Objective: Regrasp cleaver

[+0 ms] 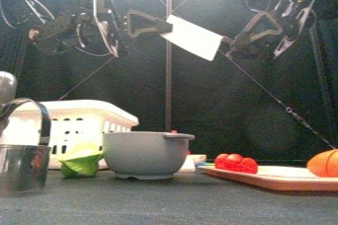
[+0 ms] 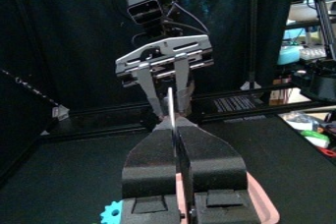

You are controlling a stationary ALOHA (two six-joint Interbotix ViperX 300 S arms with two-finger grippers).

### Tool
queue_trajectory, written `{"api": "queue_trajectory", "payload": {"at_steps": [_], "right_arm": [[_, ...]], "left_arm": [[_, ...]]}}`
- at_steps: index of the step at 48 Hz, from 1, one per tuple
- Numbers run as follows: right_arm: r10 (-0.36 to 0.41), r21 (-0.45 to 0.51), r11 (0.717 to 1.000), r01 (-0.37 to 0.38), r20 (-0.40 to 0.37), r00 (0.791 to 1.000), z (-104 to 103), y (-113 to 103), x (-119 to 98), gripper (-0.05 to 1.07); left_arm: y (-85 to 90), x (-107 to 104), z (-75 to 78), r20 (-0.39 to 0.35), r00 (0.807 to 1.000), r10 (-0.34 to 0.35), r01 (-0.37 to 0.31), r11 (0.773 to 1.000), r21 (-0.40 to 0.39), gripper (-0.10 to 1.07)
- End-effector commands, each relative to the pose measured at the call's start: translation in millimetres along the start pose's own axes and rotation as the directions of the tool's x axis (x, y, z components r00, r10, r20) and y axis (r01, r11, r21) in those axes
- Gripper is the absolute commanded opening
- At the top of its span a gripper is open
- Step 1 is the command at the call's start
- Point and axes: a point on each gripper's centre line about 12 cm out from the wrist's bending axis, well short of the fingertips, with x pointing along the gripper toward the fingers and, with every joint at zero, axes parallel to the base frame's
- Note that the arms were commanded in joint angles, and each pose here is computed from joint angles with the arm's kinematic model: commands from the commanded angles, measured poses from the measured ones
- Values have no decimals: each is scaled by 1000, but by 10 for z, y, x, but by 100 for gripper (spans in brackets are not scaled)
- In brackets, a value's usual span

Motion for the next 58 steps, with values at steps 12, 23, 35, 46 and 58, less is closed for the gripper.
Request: {"api": "queue_trajectory", "payload": {"at_steps": [12, 23, 35, 46, 58], "right_arm": [[-20, 63, 998, 22, -30, 999, 63, 57, -203, 46], [-10, 77, 997, 17, -85, 996, 34, 156, -387, 45], [-1, 122, 992, 32, -244, 970, -198, 243, -434, 45], [18, 117, 993, 17, -291, 957, -284, 312, -451, 45], [-9, 125, 990, 59, -370, 929, -348, 291, -485, 45]], "left_arm": [[-63, 124, -2, 18, 1000, -14, 14, 1000, -6, 22], [-173, 168, -54, 8, 999, -42, 42, 999, -16, 22], [-343, 334, -189, -19, 997, -79, 78, 996, -42, 35], [-365, 503, -321, -41, 998, -42, 37, 992, -120, 51], [-461, 568, -474, -101, 995, -13, -8, 979, -206, 52]]}}
